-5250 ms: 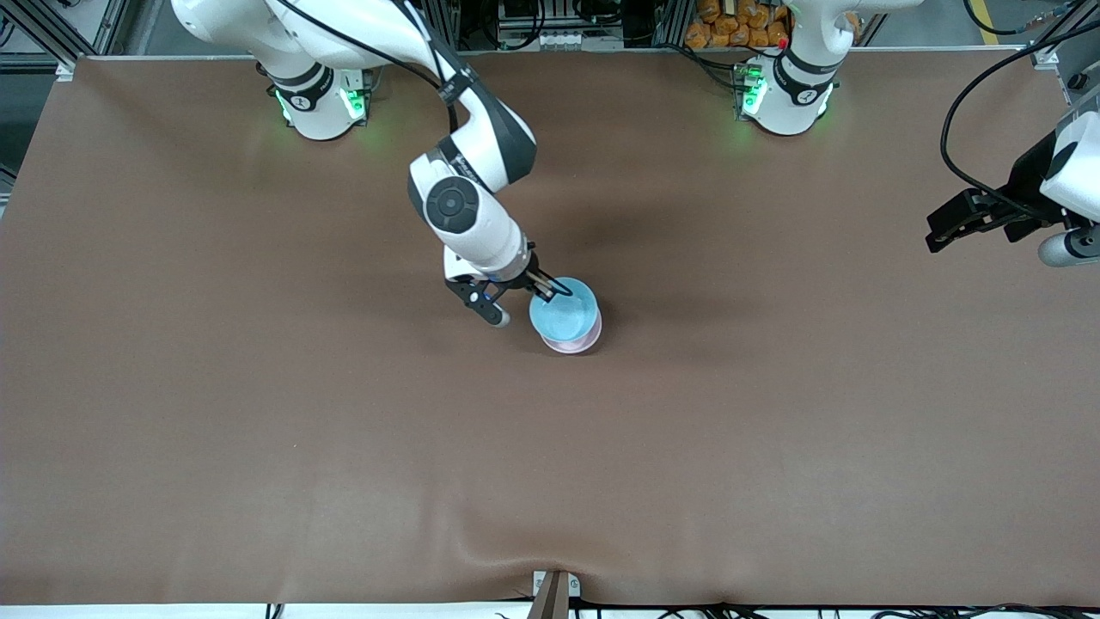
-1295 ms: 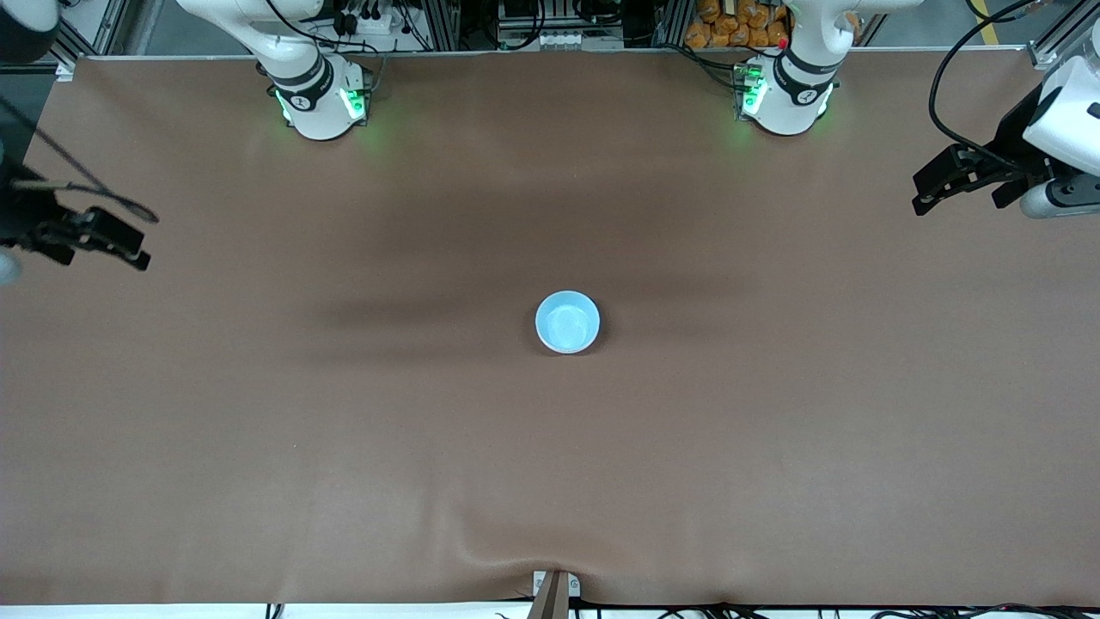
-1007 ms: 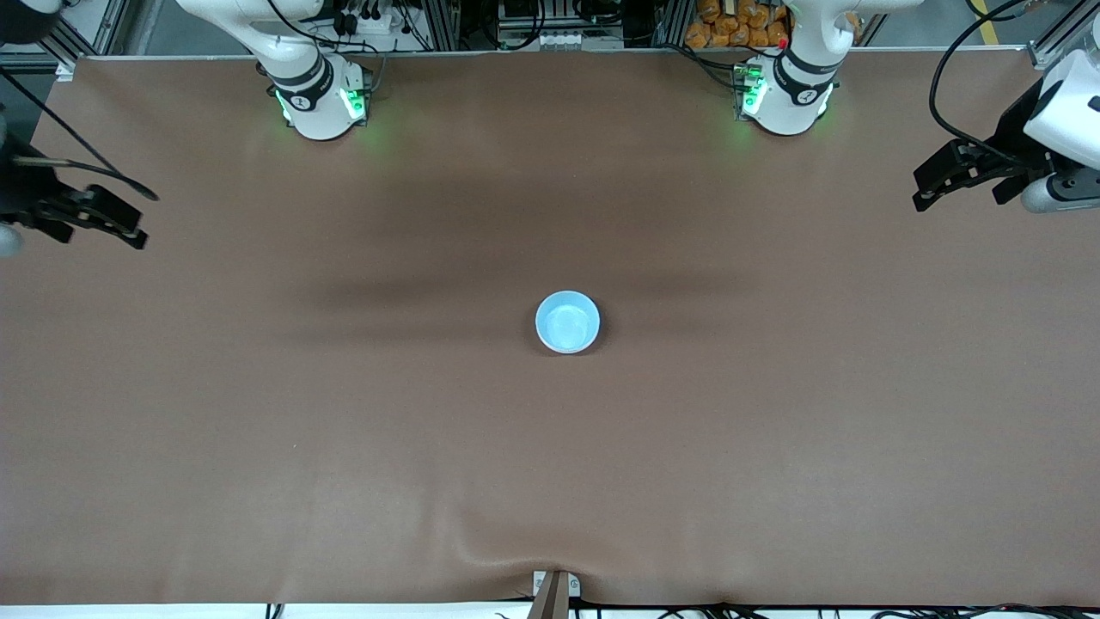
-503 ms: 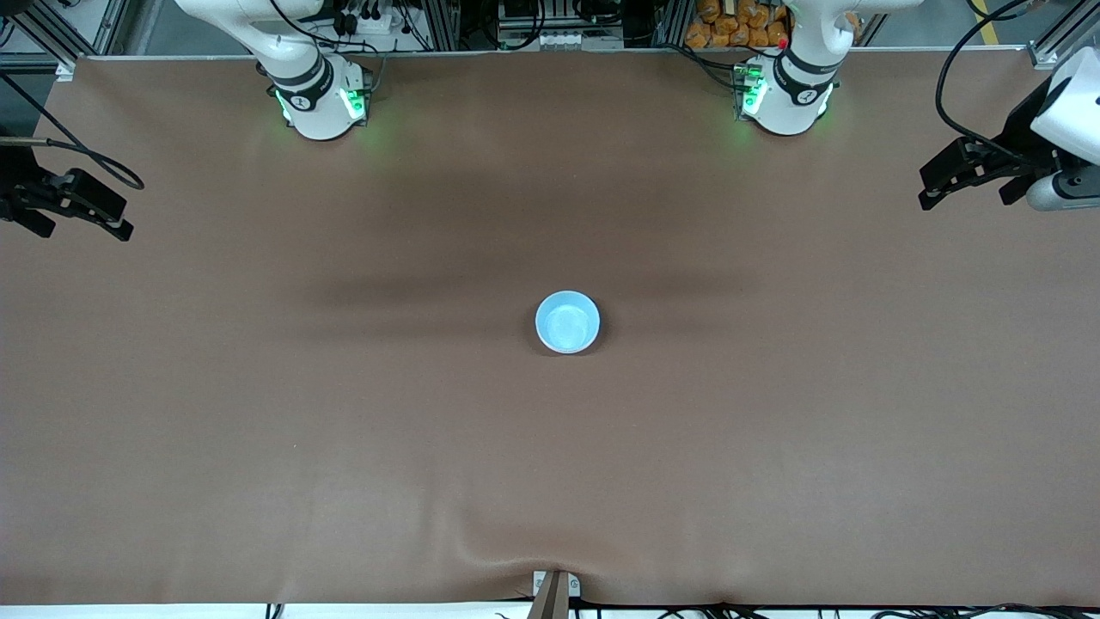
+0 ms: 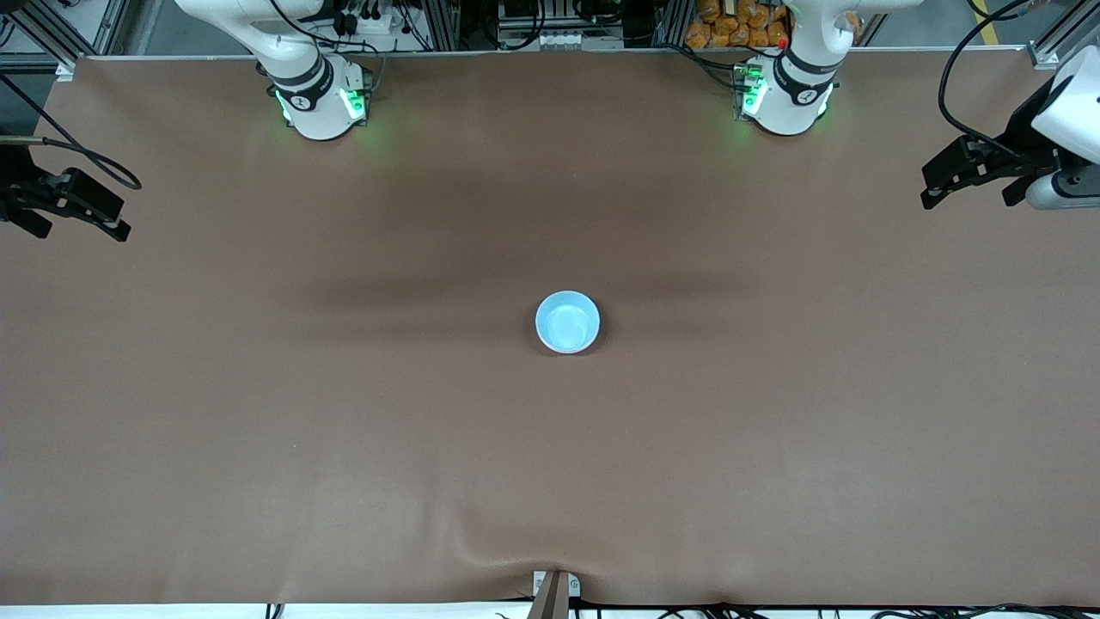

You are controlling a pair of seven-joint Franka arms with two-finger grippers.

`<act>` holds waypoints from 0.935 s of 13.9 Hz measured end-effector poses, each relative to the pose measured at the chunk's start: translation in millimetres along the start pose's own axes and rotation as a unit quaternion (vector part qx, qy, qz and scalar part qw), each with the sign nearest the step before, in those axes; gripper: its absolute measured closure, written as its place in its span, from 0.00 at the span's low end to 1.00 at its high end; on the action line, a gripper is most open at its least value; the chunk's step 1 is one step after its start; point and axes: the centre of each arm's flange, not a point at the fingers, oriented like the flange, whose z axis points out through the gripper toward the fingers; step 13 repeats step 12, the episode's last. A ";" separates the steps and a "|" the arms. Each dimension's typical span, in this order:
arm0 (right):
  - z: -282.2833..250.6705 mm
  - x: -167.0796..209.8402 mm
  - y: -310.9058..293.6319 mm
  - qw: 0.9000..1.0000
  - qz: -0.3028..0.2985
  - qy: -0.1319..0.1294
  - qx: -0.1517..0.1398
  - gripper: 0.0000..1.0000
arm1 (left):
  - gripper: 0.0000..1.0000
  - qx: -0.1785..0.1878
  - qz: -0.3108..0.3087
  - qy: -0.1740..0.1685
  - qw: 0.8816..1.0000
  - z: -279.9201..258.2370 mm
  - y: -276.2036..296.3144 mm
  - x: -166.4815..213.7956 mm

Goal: Stack pink and blue bowls on white bowl

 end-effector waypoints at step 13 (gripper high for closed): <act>3.0 -3.8 -36.3 0.999 -0.030 -0.011 0.000 0.00 | 0.00 0.000 -0.005 0.000 1.000 0.1 -5.7 0.8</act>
